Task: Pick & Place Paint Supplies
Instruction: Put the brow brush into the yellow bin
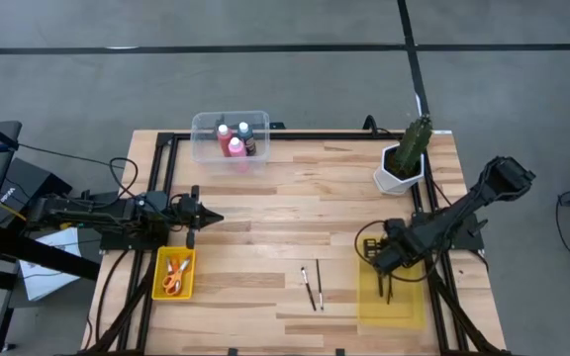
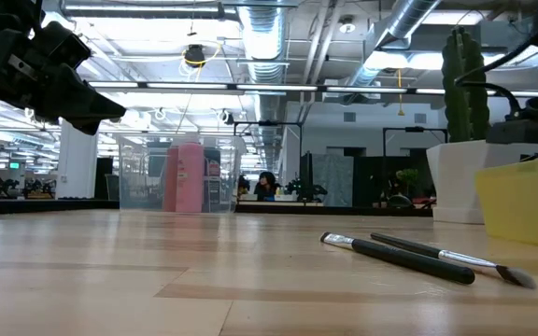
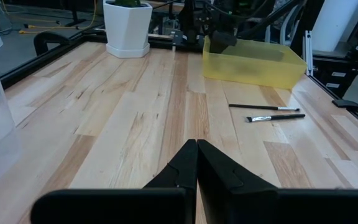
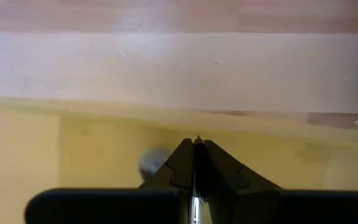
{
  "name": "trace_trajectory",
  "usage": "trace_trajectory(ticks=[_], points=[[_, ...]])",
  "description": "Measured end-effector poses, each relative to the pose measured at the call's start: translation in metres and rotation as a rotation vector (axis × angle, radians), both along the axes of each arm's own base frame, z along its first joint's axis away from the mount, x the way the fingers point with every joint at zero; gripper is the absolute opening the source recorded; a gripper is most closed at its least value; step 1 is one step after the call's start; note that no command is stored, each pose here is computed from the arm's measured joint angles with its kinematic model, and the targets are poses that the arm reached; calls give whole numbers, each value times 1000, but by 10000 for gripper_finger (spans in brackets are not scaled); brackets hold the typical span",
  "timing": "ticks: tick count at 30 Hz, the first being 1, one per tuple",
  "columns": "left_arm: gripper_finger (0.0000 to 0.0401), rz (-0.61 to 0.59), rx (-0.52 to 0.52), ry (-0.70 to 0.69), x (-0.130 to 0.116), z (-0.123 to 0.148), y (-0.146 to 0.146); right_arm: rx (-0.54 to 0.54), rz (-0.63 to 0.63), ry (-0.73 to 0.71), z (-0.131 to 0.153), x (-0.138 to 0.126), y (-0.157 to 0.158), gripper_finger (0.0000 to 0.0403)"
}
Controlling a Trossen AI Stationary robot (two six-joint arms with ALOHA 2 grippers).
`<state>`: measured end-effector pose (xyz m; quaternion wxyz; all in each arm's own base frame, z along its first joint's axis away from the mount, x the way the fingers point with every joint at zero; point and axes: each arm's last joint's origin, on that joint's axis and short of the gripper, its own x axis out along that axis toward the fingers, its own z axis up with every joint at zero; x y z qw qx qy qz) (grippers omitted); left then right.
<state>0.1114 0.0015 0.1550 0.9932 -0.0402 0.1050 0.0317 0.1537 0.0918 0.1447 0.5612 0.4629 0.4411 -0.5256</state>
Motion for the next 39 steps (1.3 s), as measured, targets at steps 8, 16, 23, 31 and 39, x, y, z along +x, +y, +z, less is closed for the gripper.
trace_trajectory(ticks=[8,16,23,31,39], points=[[1,1,0,0,0,0,0,-7,-30,-38,0,7,-6,15],[1,1,1,0,0,0,0,-7,-27,-38,0,7,-6,24],[1,4,1,0,0,0,0,-23,-18,-68,0,8,-4,39],[1,4,1,0,0,0,0,-38,-33,-87,1,4,1,41],[1,4,1,0,0,0,0,-47,-4,-86,1,2,4,56]])
